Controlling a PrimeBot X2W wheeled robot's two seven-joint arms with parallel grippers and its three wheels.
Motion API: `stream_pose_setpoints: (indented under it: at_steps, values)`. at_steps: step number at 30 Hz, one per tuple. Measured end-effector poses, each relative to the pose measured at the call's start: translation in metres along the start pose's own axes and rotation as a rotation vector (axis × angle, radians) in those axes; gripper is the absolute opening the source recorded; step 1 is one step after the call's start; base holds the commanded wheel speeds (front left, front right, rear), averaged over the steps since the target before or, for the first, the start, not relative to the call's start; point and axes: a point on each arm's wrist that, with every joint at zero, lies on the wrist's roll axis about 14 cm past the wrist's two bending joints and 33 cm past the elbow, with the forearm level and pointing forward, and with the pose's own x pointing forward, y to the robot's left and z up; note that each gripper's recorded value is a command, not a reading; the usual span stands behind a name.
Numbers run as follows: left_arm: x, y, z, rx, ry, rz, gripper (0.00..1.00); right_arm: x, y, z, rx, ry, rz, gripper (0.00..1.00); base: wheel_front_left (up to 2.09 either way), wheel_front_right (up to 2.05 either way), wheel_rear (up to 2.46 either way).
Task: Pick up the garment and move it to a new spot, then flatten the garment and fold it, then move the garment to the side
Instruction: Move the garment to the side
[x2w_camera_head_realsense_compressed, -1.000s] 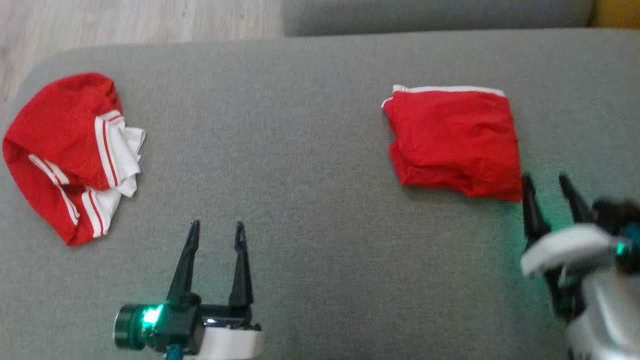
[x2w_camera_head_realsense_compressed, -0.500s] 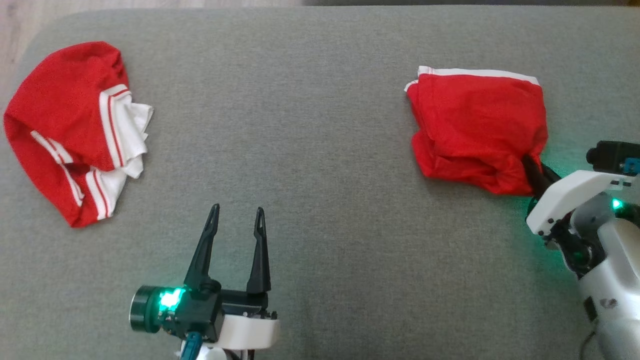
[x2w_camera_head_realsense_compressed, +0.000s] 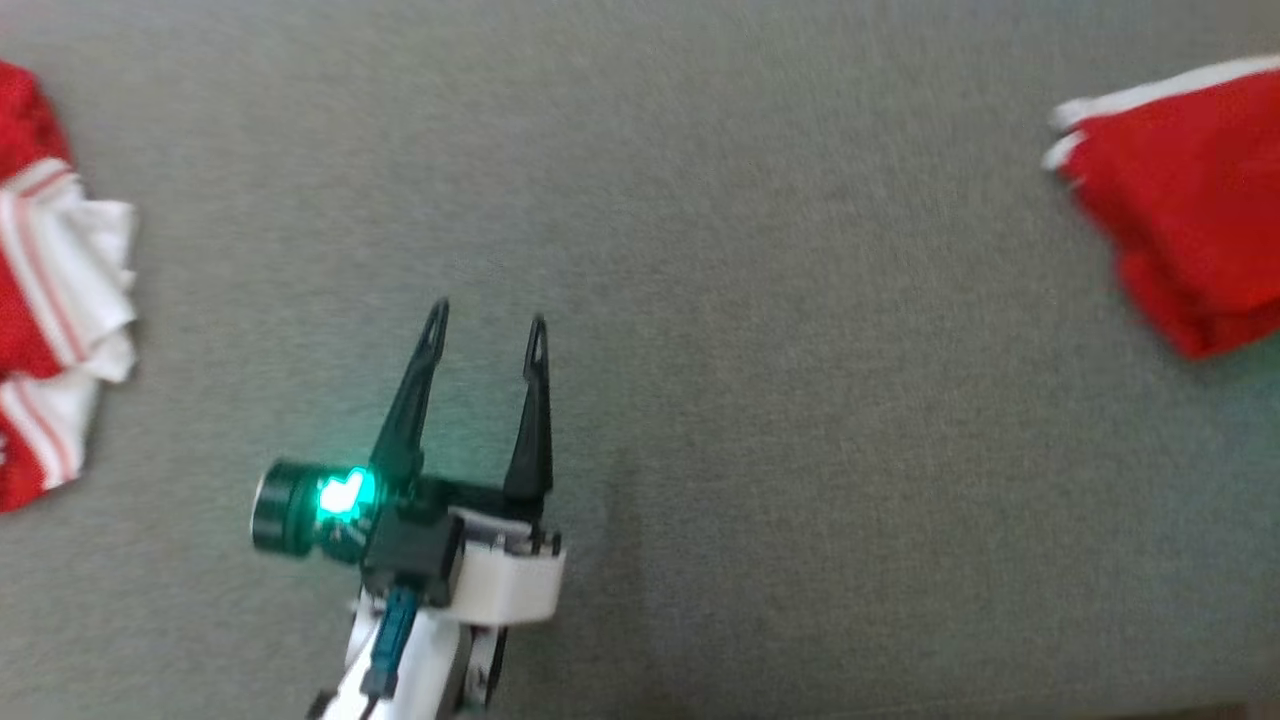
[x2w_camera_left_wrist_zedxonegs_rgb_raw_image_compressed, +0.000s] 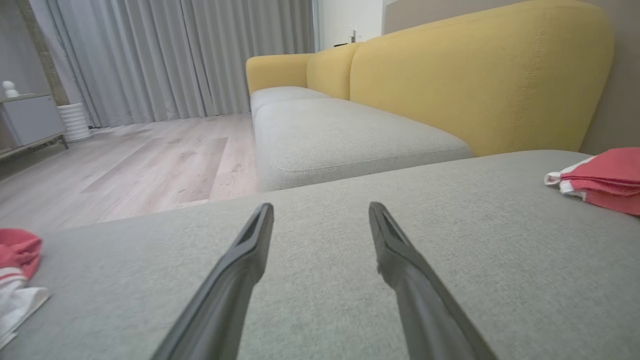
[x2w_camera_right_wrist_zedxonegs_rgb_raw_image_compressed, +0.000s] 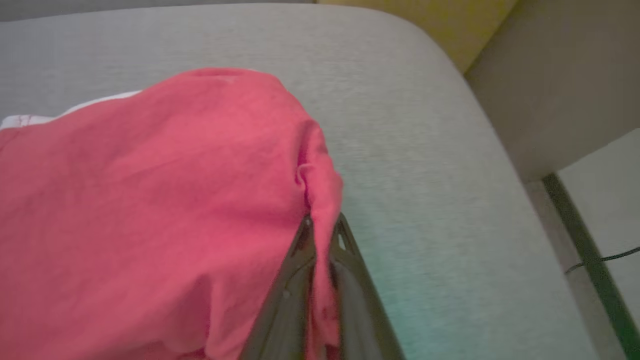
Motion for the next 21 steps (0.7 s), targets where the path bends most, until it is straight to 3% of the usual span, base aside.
stream_pose_setpoints:
  at_steps: [6,10,11,12,17,21]
  values:
    - [0.032,-0.016,-0.019,-0.007,0.012,-0.072,1.00,0.004,-0.062,0.000,-0.012,0.034,-0.156,0.00,0.00,0.00,0.00]
    - [0.042,-0.022,-0.032,-0.016,0.028,-0.093,1.00,0.009,-0.075,-0.006,-0.017,0.051,-0.194,0.04,0.00,0.00,0.00]
    - [0.044,-0.024,-0.032,-0.012,0.027,-0.103,1.00,0.009,-0.077,-0.007,-0.034,0.055,-0.203,0.31,0.00,0.00,0.00]
    - [0.044,-0.026,-0.032,-0.006,0.025,-0.110,1.00,0.008,-0.080,-0.006,-0.050,0.044,-0.214,1.00,0.00,0.00,0.00]
    - [0.039,-0.023,-0.014,0.012,-0.009,-0.088,1.00,0.000,-0.080,0.010,-0.098,-0.016,-0.234,1.00,0.00,0.00,0.00]
    - [0.024,-0.016,-0.003,0.003,-0.014,-0.052,1.00,-0.002,-0.037,0.018,-0.087,-0.087,-0.146,1.00,0.00,0.00,0.00]
